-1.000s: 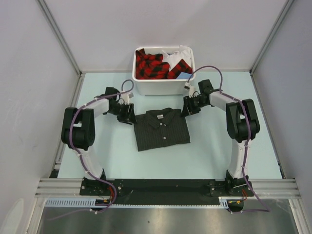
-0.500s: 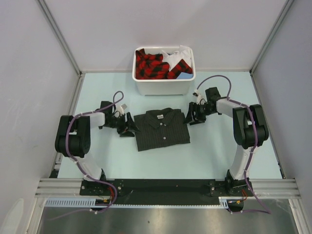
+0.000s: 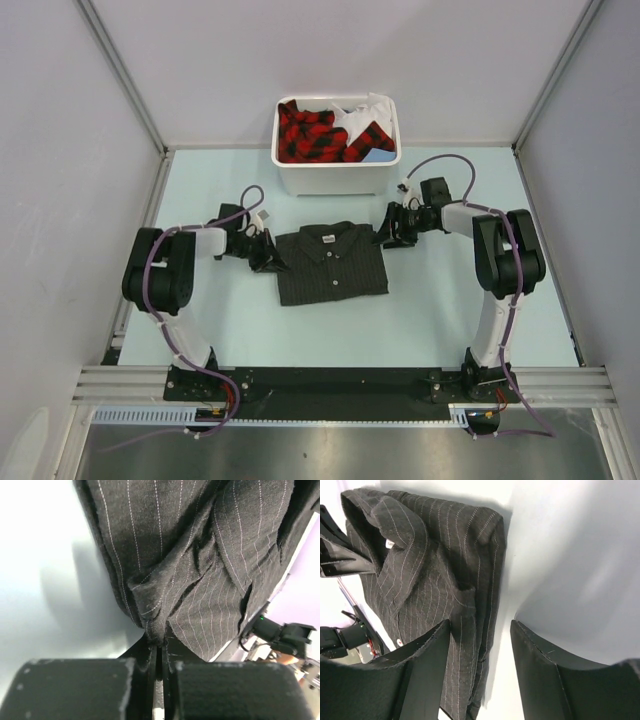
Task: Fold and stack the long sleeve shirts
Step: Neatly place the folded shirt to the corner
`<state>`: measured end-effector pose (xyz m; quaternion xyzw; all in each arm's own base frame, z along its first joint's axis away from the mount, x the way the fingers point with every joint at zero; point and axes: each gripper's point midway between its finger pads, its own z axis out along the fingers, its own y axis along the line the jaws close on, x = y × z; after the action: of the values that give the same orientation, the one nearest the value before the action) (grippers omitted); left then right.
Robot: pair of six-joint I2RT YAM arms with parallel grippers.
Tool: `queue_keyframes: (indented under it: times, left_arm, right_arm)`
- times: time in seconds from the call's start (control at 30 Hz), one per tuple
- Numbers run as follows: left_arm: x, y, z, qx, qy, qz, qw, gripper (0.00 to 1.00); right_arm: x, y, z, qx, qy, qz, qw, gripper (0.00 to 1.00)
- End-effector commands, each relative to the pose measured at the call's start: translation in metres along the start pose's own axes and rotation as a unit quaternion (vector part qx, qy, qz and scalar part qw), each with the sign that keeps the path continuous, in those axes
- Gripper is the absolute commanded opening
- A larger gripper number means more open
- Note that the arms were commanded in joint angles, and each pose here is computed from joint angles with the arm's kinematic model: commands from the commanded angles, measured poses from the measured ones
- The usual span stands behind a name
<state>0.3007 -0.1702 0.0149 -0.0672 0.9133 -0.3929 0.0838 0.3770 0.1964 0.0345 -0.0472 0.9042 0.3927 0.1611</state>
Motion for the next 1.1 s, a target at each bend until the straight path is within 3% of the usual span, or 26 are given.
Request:
queue_keyframes:
  times: [0.0, 0.2, 0.43, 0.7, 1.07]
  left_arm:
    - [-0.032, 0.021, -0.010, -0.074, -0.043, 0.038, 0.996, 0.00]
    - [-0.074, 0.045, -0.053, -0.141, -0.066, 0.070, 0.985, 0.00]
    - [-0.160, 0.073, -0.109, -0.229, -0.110, 0.154, 0.955, 0.00]
    - [-0.243, 0.101, -0.145, -0.279, -0.172, 0.162, 0.931, 0.00]
    - [-0.301, 0.132, -0.176, -0.332, -0.241, 0.146, 0.900, 0.00]
  right_arm:
    - [-0.003, -0.012, 0.001, 0.027, -0.005, -0.007, 1.000, 0.58]
    - [-0.015, -0.012, -0.026, 0.036, -0.026, -0.019, 0.999, 0.59]
    - [-0.021, -0.031, -0.046, 0.057, -0.040, -0.010, 0.997, 0.59]
    - [-0.028, -0.039, -0.060, 0.070, -0.051, 0.001, 0.996, 0.60]
    - [-0.032, -0.046, -0.067, 0.082, -0.053, 0.003, 0.995, 0.61]
